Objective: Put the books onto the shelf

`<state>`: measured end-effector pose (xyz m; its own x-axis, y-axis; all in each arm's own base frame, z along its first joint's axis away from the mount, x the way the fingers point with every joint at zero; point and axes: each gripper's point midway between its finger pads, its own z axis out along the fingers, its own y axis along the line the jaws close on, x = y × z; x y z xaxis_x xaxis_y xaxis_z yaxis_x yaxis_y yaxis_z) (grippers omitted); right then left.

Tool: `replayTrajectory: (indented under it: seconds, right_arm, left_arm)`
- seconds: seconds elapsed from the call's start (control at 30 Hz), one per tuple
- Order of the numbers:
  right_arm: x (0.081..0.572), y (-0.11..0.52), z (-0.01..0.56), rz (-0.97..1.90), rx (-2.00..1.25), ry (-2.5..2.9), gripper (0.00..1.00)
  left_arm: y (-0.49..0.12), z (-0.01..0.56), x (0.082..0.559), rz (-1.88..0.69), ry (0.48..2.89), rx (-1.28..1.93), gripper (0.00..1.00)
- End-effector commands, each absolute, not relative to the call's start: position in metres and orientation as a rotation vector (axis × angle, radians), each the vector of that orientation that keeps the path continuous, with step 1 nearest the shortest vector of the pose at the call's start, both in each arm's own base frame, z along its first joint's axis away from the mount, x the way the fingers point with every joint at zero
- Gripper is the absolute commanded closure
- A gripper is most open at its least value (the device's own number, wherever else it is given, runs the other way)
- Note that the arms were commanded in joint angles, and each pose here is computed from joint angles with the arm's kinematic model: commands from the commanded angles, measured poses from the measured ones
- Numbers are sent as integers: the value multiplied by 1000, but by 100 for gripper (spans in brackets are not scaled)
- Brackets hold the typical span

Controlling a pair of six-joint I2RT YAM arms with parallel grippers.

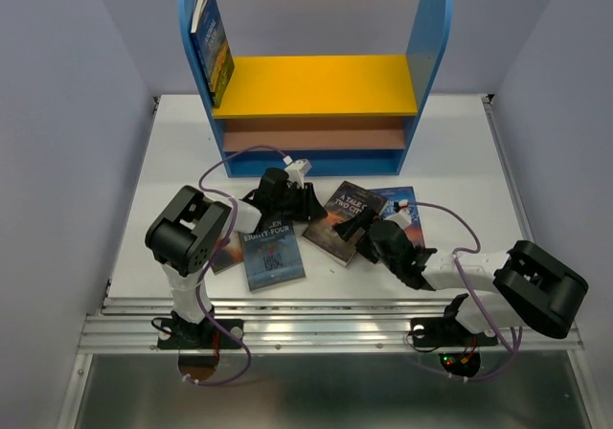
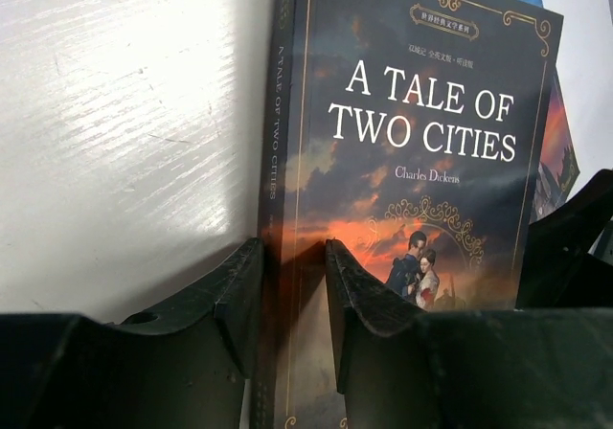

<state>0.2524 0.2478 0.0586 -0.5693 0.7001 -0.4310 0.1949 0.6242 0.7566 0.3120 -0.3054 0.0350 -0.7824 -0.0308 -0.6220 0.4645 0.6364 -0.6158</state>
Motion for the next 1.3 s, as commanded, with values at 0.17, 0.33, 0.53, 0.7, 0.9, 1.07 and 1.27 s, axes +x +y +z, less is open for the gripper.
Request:
replayTrajectory:
  seconds: [0.17,0.33,0.53,0.7,0.9,1.07,1.27]
  right_arm:
    - [271,266,138,1052,508,1818,21]
    - [271,265,127,1009,509,1858,40]
    - [274,270,128,962,451,1893,85]
    - [274,267,145,933,377,1872,99]
    - [257,256,204,994,248,1754,99]
    - [237,240,244,991,135,1702,99]
    - [213,234,290,1044,-11,1624,99]
  left_arm:
    - [-320,32,280,-1172,2281,390,67]
    - [-323,36,277,-1214,2267,383,67]
    - [-327,50,276,-1263,2224,375,67]
    - [-330,74,273,-1315,2169,397,67]
    - [-324,139,272,-1340,2012,413,64]
    - [-310,196,263,-1310,1899,414,40]
    - [-290,264,237,-1336,1718,431,2]
